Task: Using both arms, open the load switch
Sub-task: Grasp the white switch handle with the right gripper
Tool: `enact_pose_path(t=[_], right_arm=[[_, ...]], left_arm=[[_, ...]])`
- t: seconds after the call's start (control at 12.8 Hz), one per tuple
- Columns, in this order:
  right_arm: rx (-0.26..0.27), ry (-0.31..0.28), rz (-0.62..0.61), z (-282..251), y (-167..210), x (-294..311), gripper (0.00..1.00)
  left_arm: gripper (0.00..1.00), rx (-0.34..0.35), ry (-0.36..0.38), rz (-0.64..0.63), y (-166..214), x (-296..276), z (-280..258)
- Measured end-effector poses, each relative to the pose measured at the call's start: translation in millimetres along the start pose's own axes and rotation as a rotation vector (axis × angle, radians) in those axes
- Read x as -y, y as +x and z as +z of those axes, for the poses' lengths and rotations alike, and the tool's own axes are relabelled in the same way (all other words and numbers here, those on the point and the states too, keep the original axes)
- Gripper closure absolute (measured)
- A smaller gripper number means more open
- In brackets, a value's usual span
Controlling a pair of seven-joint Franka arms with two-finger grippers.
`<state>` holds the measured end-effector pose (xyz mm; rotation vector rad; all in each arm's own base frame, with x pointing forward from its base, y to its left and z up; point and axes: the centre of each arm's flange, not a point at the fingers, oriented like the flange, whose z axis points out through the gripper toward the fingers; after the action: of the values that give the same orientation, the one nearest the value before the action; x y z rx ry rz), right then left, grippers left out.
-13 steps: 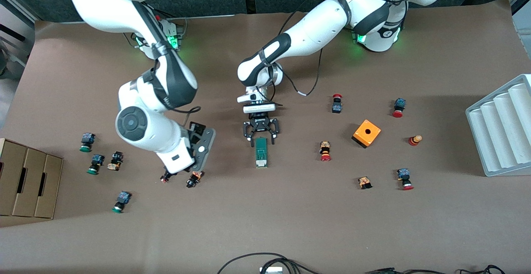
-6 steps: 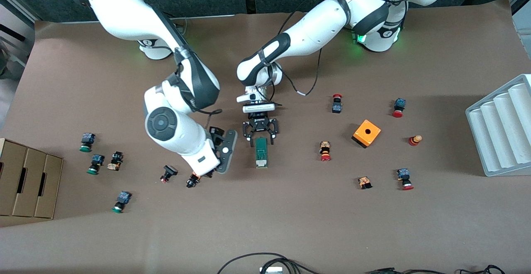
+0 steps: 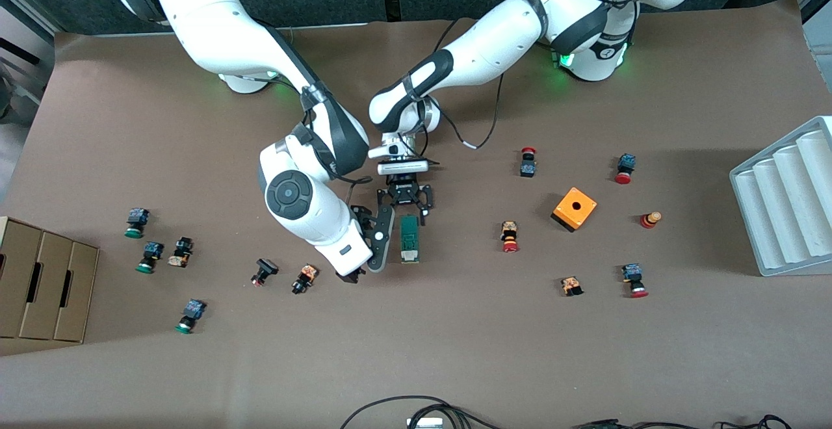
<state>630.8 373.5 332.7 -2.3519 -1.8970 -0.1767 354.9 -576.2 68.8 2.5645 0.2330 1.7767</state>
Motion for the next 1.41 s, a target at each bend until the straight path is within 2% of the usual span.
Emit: enact_pose_path(t=[0.47, 0.86, 1.41], right_arm=[[-0.027, -0.040, -0.051, 37, 31, 15, 0.00], [-0.040, -0.070, -0.083, 80, 48, 30, 0.03], [-0.035, -0.067, -0.092, 89, 53, 37, 0.05]], left_arm=[[0.22, -0.051, 0.004, 0.040, -14, 5, -2], [0.22, -0.062, 0.002, 0.051, -16, 5, -2], [0.22, -0.067, 0.004, 0.052, -17, 6, -3]])
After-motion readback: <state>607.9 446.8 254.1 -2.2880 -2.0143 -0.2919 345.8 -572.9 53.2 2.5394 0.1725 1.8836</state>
